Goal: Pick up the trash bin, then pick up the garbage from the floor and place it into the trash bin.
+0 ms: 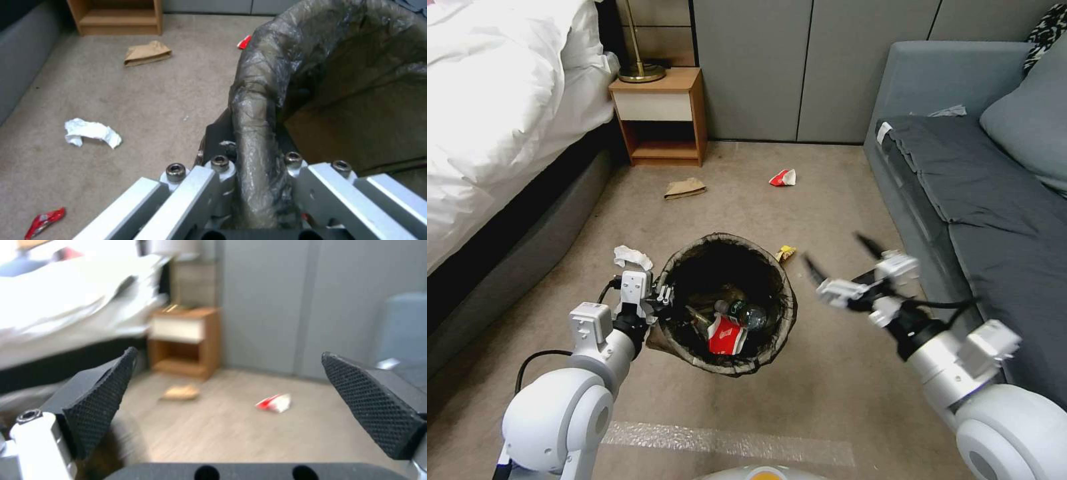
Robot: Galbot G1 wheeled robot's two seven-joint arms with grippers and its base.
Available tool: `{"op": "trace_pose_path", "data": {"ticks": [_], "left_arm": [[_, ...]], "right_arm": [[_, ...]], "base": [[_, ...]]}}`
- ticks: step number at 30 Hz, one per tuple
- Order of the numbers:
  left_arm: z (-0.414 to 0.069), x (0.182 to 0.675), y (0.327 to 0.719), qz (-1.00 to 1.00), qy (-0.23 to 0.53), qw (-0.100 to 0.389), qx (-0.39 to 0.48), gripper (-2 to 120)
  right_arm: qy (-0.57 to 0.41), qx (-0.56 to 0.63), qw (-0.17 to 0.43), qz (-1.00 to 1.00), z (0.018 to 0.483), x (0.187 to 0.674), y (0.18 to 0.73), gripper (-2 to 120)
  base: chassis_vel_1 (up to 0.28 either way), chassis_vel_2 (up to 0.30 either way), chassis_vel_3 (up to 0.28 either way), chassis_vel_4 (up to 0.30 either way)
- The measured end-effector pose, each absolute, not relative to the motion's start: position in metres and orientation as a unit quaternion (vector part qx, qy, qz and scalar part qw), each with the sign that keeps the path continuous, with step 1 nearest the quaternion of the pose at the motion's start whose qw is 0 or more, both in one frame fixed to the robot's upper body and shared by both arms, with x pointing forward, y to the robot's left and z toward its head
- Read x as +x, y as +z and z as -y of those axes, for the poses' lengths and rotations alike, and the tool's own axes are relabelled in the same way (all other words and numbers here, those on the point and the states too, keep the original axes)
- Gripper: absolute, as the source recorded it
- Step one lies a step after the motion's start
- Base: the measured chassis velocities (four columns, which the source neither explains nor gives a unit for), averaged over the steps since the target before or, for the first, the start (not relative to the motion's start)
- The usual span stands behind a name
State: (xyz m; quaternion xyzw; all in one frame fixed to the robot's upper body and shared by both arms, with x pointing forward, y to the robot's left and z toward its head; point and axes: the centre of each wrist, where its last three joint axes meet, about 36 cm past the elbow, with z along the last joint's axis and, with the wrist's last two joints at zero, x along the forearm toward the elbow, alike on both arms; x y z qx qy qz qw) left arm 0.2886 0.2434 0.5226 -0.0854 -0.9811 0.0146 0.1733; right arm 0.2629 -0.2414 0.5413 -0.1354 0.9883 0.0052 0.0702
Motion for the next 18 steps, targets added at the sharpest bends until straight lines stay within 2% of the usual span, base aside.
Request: {"op": "trace_pose_path", "data": {"ticks": [6,18], "left_arm": [[-0.249,0.284,0.521,0.982,0.009,0.176,-0.07,3],[-0.253,0.281,0.519,0.983,0.004,0.173,-0.06,3]], "right_arm": [[-0.025,-0.065,0.076,-0.995,0.252,0.26,0.516,100],[-0.052,-0.032,0.049,-0.997,0.257,0.236,0.463,100]], "base": [[0.0,0.0,0.0,0.0],[0.0,0.0,0.0,0.0]]}}
